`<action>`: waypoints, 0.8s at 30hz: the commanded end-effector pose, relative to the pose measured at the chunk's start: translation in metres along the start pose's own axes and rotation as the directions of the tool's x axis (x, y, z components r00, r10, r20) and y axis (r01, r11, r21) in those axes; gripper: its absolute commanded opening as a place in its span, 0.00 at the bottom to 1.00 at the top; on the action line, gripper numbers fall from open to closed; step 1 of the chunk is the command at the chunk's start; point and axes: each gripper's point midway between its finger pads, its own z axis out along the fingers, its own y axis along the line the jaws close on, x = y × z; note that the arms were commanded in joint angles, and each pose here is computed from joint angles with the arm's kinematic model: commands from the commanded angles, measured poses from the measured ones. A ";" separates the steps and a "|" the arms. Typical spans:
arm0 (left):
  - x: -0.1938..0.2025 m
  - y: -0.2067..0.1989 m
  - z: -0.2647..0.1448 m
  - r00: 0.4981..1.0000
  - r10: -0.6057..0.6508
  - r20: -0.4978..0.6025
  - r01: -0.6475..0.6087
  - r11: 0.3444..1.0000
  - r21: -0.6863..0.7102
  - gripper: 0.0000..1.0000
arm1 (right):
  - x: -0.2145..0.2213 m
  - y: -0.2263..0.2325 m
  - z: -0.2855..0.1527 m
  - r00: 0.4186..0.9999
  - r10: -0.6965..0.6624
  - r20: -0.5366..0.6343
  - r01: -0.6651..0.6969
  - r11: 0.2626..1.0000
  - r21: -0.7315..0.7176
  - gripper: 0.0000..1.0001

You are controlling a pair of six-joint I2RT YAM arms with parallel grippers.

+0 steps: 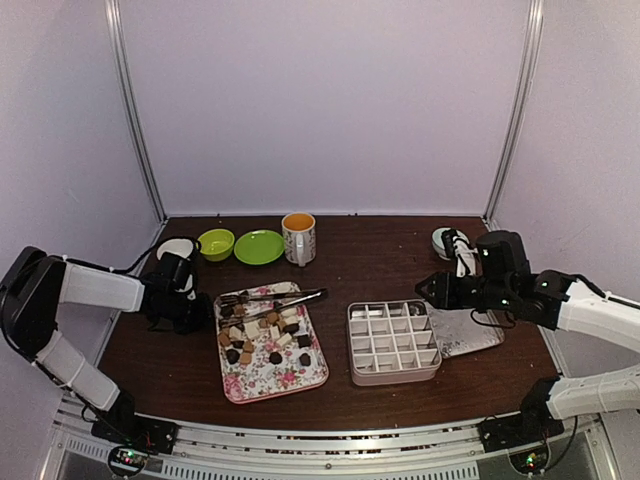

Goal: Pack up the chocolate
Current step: Adjust the plate at the center of the board.

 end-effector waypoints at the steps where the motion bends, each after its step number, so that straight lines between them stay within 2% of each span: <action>1: -0.009 -0.052 0.016 0.996 0.079 -0.033 -0.071 0.978 0.195 0.00 | -0.002 -0.001 -0.006 1.000 -0.003 0.026 0.002 1.000 0.008 0.35; 5: -0.022 -0.066 0.023 0.995 0.094 -0.032 -0.085 0.975 0.203 0.00 | -0.003 -0.001 -0.007 1.000 -0.013 0.019 0.013 1.000 0.015 0.35; 7: -0.030 -0.063 0.021 0.995 0.101 -0.013 -0.098 0.982 0.162 0.00 | -0.003 -0.002 -0.009 1.000 -0.018 0.019 0.018 1.000 0.022 0.35; 10: -0.041 -0.051 0.008 0.991 0.123 0.044 -0.126 0.990 0.065 0.00 | -0.003 -0.005 -0.013 0.999 -0.026 0.023 0.025 0.999 0.035 0.35; 13: -0.047 -0.050 -0.010 0.980 0.178 0.094 -0.182 0.982 0.044 0.01 | -0.001 -0.012 -0.016 0.999 -0.041 0.032 0.038 0.997 0.070 0.35; 17: -0.046 -0.066 -0.034 0.952 0.278 0.128 -0.284 0.958 0.029 0.10 | -0.005 -0.027 -0.022 0.995 -0.075 0.073 0.063 0.987 0.147 0.35; 20: -0.042 -0.095 -0.056 0.906 0.391 0.161 -0.396 0.918 0.002 0.18 | -0.016 -0.039 -0.029 0.985 -0.120 0.128 0.089 0.970 0.224 0.35; 24: -0.028 -0.160 -0.076 0.820 0.536 0.203 -0.560 0.823 0.091 0.45 | -0.039 -0.049 -0.039 0.963 -0.193 0.188 0.124 0.937 0.328 0.35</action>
